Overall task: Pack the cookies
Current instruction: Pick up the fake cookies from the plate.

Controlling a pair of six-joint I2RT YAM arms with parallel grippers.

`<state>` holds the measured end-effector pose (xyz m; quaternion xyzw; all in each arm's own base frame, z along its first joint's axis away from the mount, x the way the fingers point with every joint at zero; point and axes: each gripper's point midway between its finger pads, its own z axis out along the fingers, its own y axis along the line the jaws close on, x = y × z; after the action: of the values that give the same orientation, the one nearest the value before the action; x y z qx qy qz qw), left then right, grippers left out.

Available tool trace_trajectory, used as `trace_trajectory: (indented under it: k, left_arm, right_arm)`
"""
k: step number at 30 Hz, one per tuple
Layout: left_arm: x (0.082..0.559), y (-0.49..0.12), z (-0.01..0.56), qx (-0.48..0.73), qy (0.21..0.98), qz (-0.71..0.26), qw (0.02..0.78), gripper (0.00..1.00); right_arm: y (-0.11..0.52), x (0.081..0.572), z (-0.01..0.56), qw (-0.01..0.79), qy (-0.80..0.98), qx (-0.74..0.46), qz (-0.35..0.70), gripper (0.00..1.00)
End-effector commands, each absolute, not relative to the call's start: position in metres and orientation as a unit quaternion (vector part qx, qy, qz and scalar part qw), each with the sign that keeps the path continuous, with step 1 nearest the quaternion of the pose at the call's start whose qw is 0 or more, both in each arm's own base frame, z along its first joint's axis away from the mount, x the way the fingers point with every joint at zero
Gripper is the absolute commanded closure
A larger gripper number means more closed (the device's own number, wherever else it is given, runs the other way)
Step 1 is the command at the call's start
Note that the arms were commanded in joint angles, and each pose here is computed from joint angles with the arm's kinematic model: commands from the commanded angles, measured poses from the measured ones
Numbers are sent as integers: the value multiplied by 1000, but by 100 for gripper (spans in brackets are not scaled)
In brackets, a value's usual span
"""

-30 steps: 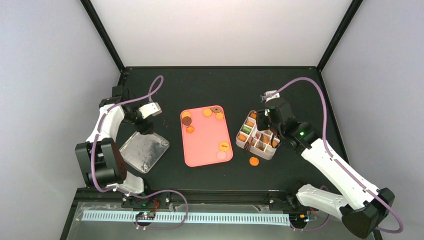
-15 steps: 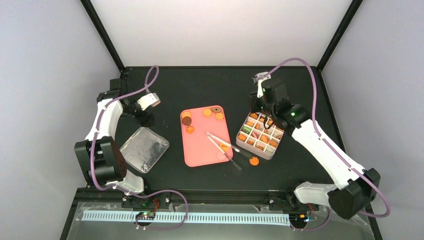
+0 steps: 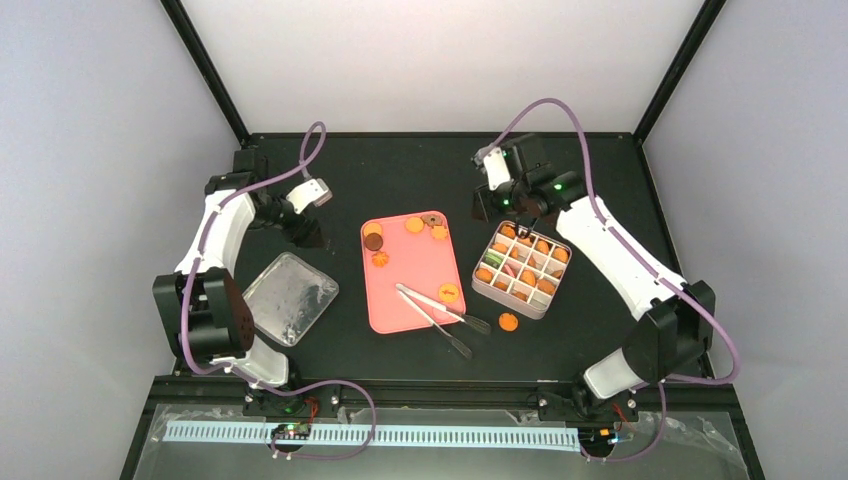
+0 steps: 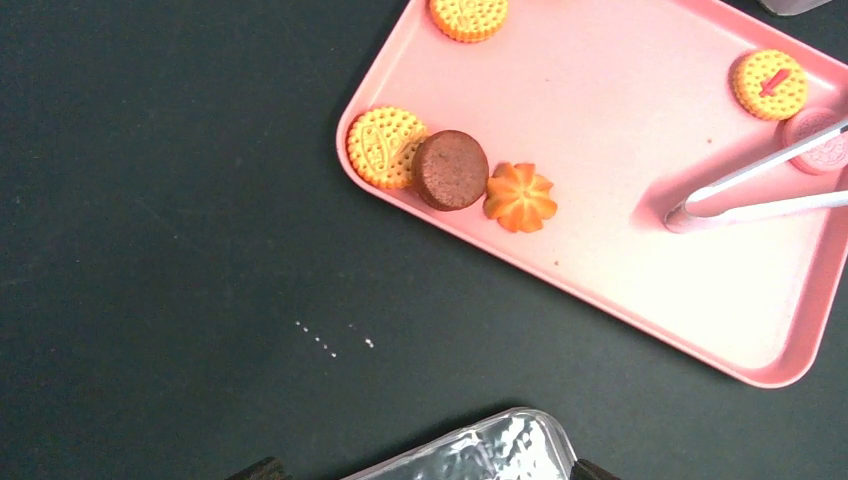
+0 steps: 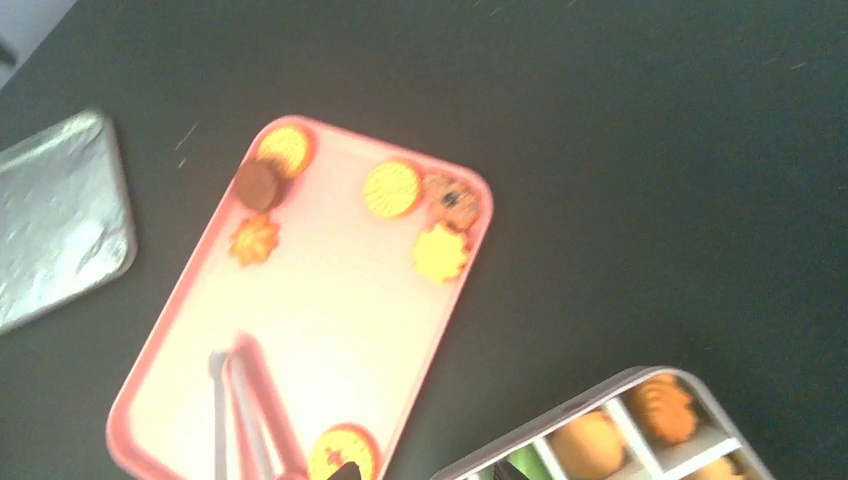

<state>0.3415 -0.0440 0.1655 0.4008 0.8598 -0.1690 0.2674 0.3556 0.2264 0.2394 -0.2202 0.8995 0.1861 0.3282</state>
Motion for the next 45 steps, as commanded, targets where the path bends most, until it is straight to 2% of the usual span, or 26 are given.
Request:
trace_trajectory:
  k: [1, 9, 22, 35, 45]
  left_arm:
    - [339, -48, 169, 395, 863, -183, 255, 26]
    - [327, -46, 162, 397, 866, -171, 252, 26]
    - [322, -48, 155, 364, 881, -188, 239, 26]
    - [307, -49, 168, 362, 882, -187, 235, 27]
    - [294, -53, 167, 353, 887, -203, 218, 27]
  right_arm:
    - [249, 312, 206, 244, 898, -293, 220, 64]
    - [270, 254, 154, 148, 891, -367, 224, 59]
    - [293, 199, 100, 75, 874, -418, 236, 59]
    - [293, 217, 63, 90, 889, -416, 168, 68]
    - [295, 217, 46, 92, 890, -414, 165, 69]
